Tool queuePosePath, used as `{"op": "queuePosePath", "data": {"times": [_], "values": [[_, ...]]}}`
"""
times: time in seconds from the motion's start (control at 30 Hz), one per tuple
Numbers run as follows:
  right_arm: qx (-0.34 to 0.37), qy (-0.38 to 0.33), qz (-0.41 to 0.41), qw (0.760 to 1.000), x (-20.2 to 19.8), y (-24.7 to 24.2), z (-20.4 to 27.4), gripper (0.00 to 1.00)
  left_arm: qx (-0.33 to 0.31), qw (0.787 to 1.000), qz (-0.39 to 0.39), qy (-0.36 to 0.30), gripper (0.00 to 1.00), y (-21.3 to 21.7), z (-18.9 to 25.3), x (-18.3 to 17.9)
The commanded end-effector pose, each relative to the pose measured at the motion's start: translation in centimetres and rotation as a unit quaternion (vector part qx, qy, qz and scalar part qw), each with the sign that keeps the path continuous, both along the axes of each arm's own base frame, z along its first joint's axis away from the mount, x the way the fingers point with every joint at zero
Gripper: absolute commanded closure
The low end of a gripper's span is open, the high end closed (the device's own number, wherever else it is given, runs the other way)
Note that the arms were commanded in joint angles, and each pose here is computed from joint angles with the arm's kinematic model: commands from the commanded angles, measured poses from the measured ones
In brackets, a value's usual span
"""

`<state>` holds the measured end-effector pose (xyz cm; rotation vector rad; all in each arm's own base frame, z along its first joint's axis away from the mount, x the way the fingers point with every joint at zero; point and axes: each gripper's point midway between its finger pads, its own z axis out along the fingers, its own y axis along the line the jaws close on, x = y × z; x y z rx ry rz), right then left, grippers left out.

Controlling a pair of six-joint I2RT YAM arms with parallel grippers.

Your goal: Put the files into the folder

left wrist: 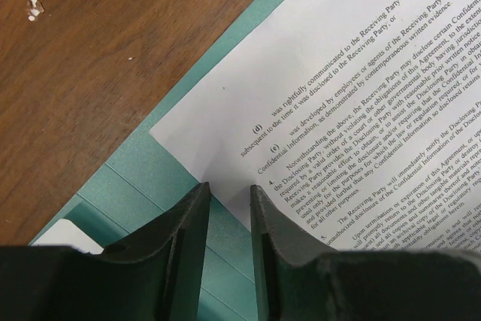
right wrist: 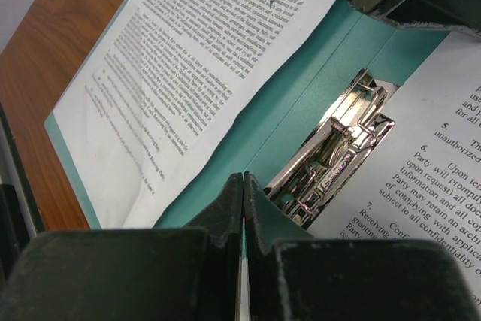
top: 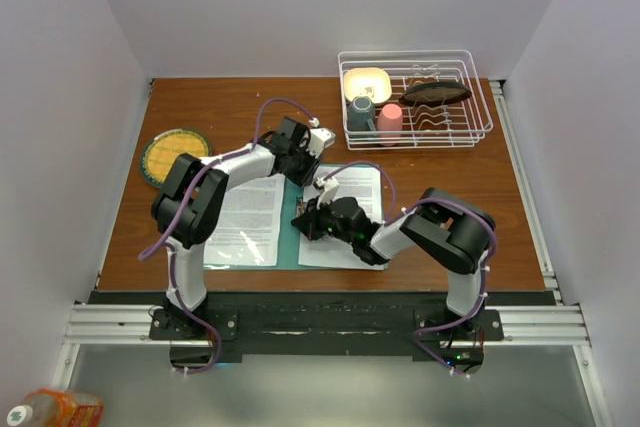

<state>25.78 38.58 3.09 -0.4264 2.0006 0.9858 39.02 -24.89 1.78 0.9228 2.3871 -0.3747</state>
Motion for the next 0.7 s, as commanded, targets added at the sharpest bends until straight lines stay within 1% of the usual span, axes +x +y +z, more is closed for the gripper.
{"op": "queuePosePath", "data": {"times": [0.0,0.27,0.43,0.57,0.67], "values": [[-0.168,0.111,-0.024,0.979,-4.2,-6.8,-10.5,1.00,0.046,0.997,0.008,0.065,0.66,2.8,-3.4,-3.1],[-0.170,0.125,-0.033,0.977,-4.4,-7.1,-11.7,1.00,0.044,0.997,0.008,0.066,0.66,2.7,-3.5,-3.1],[-0.163,0.123,-0.030,0.978,-4.1,-6.5,-11.5,1.00,0.044,0.997,0.007,0.066,0.66,2.8,-3.5,-3.1],[-0.157,0.122,-0.017,0.980,-4.0,-5.8,-11.4,1.00,0.044,0.997,0.008,0.066,0.67,2.9,-3.5,-3.1],[-0.133,0.119,0.012,0.984,-4.4,-4.5,-11.0,1.00,0.044,0.997,0.008,0.066,0.67,2.9,-3.5,-3.1]]}}
